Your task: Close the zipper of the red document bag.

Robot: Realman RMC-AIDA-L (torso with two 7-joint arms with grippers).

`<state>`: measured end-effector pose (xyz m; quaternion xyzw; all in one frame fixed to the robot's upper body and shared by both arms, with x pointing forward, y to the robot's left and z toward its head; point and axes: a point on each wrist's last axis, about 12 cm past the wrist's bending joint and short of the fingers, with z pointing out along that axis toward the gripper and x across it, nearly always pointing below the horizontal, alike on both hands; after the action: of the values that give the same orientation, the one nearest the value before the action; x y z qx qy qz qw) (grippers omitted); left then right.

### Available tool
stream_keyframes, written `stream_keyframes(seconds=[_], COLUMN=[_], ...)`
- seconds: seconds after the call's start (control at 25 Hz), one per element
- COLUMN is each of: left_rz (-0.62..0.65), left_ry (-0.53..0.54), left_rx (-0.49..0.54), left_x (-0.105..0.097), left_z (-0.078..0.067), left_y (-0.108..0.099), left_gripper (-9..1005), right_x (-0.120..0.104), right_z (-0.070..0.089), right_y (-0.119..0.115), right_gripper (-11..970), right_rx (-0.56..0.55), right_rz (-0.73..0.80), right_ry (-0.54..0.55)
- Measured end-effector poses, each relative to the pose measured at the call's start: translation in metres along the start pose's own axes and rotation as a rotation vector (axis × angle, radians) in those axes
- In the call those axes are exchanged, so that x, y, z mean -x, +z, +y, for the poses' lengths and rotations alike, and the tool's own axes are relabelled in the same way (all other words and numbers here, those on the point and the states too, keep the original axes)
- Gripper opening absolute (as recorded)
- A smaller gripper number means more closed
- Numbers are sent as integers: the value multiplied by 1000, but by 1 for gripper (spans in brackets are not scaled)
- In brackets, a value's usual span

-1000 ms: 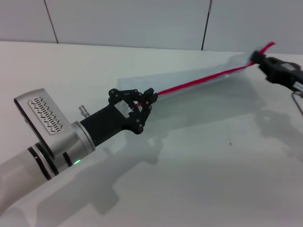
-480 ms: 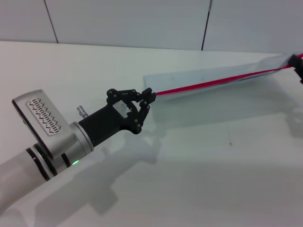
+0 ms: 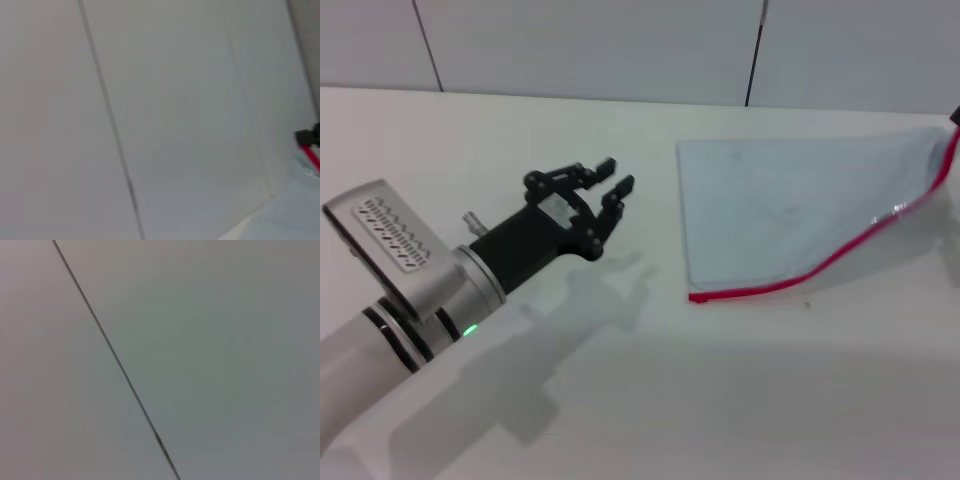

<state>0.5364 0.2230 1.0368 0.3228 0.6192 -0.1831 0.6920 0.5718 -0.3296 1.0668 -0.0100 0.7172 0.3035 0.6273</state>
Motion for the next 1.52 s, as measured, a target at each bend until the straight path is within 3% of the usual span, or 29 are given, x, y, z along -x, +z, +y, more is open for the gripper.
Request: stream_keyframes(seconds=[0.4, 0.68, 0.88, 1.32, 1.52], left_rz=[-55, -146, -185, -233, -262], left_ry=[-59, -93, -98, -95, -147], left_rx=[151, 317, 406, 452, 497], left_x=[2, 7, 9, 12, 12], left_z=[13, 27, 34, 37, 40], left_y=[-12, -31, -44, -54, -60], left_gripper=[431, 526, 540, 540, 540], right_x=[-15, -34, -37, -39, -39], right_z=[14, 26, 32, 35, 35], right_y=[-17, -26, -25, -26, -27], right_gripper=[319, 576, 693, 686, 686], right_rx=[-21, -181, -204, -198, -200], right_rz=[-187, -296, -313, -323, -323], right_ry=[-207, -439, -489, -477, -476])
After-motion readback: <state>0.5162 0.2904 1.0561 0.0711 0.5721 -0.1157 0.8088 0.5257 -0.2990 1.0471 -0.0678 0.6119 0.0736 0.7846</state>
